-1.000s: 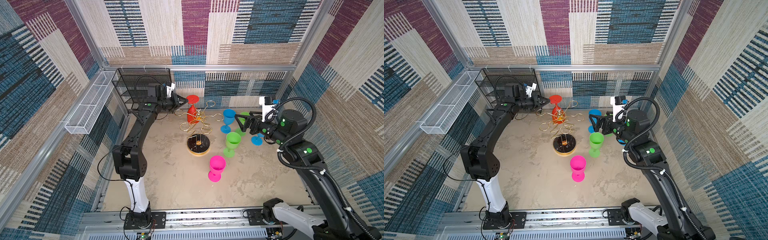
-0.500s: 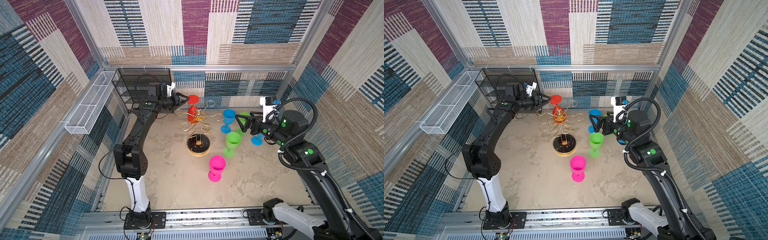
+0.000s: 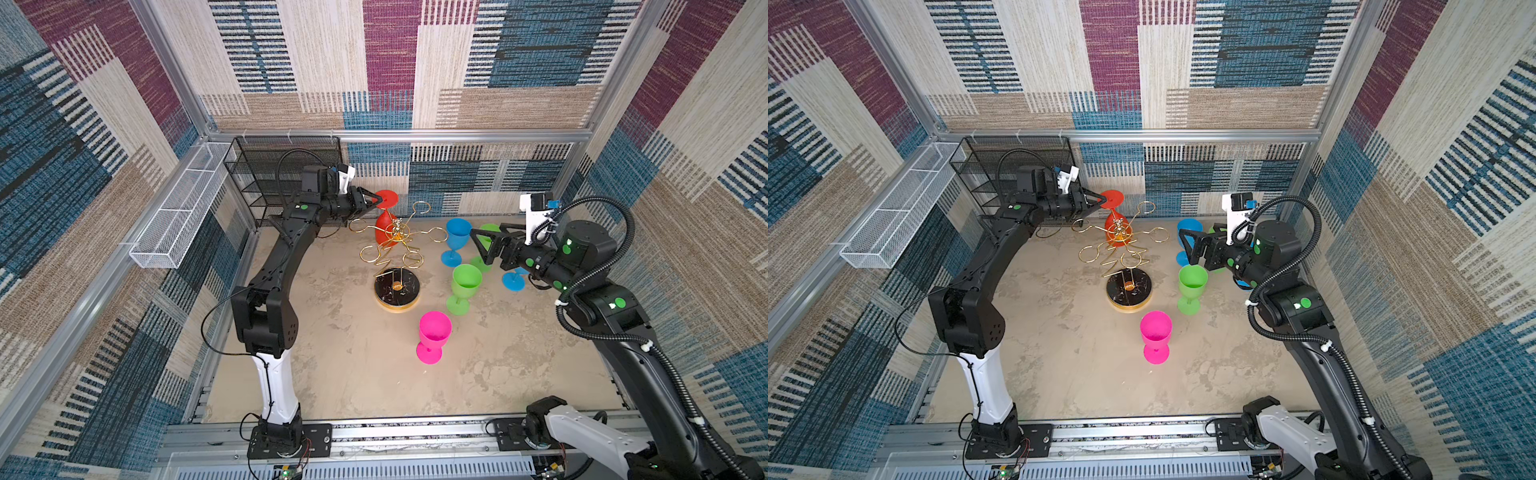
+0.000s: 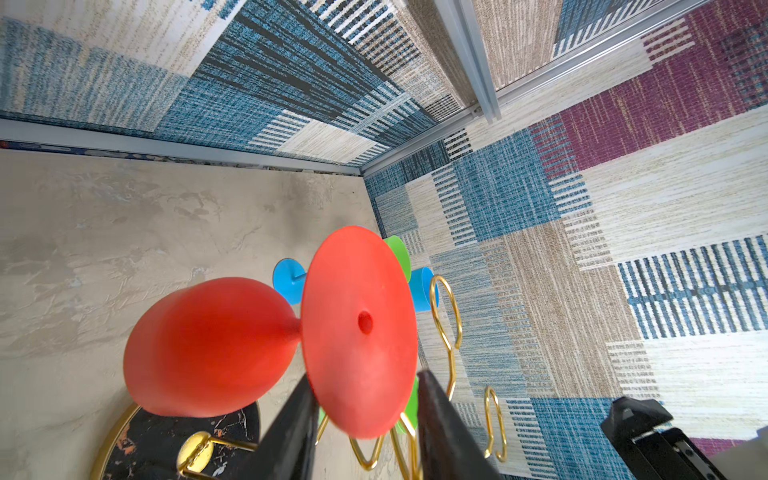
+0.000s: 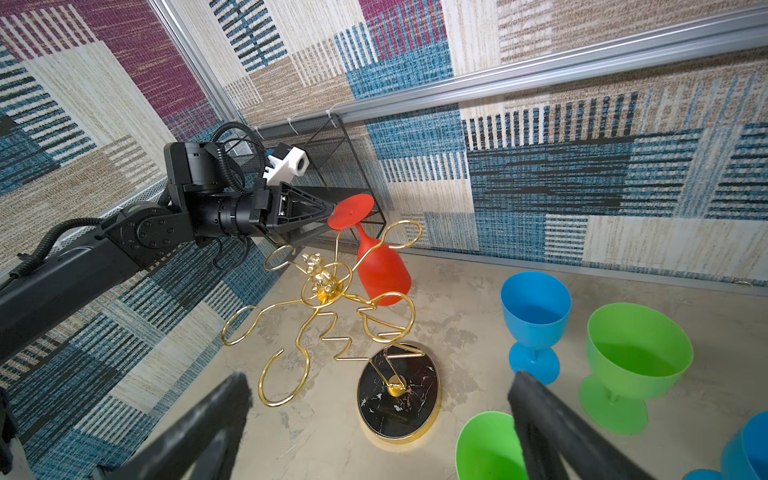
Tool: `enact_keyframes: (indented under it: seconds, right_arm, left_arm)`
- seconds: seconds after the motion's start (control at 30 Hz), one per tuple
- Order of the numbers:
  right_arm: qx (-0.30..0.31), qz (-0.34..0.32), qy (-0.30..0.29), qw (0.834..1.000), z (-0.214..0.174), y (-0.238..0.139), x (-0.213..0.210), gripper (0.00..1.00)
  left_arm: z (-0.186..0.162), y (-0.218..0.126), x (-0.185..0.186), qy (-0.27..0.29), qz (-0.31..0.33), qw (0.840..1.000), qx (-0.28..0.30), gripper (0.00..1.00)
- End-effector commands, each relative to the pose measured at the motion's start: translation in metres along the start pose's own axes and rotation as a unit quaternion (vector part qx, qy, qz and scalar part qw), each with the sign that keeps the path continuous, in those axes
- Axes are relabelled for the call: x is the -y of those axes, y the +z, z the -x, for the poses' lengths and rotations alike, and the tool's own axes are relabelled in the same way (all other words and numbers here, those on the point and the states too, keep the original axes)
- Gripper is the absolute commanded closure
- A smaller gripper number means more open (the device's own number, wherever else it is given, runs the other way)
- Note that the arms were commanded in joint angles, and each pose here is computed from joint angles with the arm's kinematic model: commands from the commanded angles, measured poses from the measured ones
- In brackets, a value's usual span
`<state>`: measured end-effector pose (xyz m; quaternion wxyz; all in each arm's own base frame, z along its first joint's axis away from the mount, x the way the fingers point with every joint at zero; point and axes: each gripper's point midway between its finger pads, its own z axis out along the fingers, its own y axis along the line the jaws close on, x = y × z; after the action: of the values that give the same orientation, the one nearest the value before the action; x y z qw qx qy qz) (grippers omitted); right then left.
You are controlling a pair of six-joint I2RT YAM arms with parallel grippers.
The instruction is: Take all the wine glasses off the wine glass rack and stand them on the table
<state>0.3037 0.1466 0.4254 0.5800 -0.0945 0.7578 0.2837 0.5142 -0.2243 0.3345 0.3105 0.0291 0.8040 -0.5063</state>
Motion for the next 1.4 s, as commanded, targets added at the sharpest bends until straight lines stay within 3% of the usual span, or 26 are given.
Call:
enact_keyframes:
  seconds: [0.0,1.2,1.23,1.3,1.37]
  right_arm:
    - [0.01,0.003,0.003,1.0,0.004,0.0,-0.001,0.01]
    - [0.015,-0.001,0.005,1.0,0.001,-0.005,0.0,0.01]
    - [0.014,-0.001,0.005,1.0,0.001,-0.005,0.0,0.01]
    - [0.015,-0.002,0.006,1.0,0.001,-0.006,0.0,0.01]
    - [0.016,-0.001,0.006,1.0,0.002,-0.006,0.0,0.01]
  left_arm:
    - [-0.001,-0.005,0.004,0.017,0.005,1.0,0.0,0.64]
    - [0.006,-0.025,0.018,0.011,-0.018,1.0,0.022,0.96]
    - [0.006,-0.025,0.019,0.01,-0.018,1.0,0.022,0.94]
    - [0.005,-0.024,0.017,0.008,-0.017,1.0,0.019,0.61]
    - [0.004,-0.023,0.014,0.005,-0.012,1.0,0.013,0.45]
